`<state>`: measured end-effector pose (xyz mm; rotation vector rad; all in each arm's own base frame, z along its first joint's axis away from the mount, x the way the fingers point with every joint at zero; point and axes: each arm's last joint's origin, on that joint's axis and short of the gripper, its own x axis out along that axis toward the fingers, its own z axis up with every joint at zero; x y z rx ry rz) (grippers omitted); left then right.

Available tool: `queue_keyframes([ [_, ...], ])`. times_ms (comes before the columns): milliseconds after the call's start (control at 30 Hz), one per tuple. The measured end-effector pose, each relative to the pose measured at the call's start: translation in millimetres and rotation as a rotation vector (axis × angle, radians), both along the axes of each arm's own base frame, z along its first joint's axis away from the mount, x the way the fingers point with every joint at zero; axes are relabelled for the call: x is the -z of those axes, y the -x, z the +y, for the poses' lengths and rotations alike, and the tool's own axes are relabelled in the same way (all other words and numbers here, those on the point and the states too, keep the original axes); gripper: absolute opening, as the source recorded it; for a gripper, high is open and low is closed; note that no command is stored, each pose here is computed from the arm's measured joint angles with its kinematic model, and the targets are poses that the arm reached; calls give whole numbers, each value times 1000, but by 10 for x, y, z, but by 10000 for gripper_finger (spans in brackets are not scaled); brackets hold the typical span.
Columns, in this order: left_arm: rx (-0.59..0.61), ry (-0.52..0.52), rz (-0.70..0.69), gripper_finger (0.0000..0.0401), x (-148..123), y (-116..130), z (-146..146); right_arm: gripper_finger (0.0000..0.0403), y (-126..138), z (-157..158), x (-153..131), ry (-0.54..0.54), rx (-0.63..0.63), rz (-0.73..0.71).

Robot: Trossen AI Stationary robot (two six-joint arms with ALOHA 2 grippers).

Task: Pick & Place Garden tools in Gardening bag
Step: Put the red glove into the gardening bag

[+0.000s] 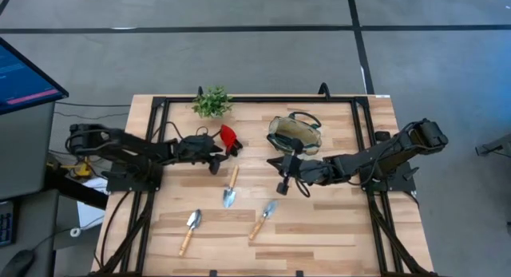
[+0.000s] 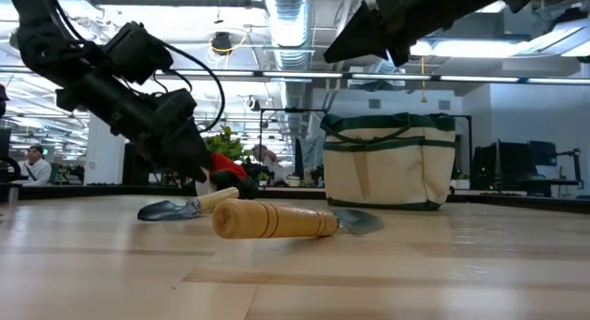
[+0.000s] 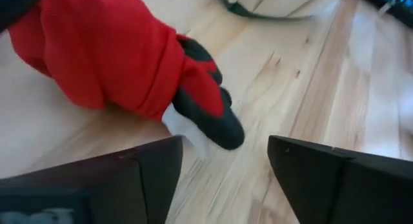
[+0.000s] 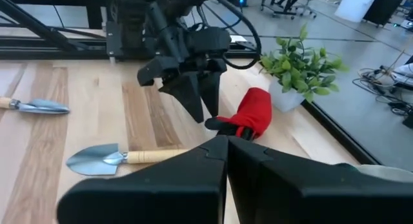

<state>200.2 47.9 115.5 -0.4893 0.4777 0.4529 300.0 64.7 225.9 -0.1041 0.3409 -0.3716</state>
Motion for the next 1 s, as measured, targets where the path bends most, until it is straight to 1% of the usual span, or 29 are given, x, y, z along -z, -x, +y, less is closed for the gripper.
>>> queue_keyframes([
  [167,-45,22,-78,232,-13,-45,57,0,3,-2,9,3,1,10],
  [367,-92,63,-50,227,76,-39,109,0,4,-2,10,23,-6,20],
  [567,-93,66,-45,227,116,-78,119,0,4,-2,10,26,-7,21],
  [833,-54,80,-54,220,93,-314,172,0,2,-8,11,26,-5,22],
  [1000,-54,85,-28,207,153,-333,177,0,3,-5,11,26,-6,22],
])
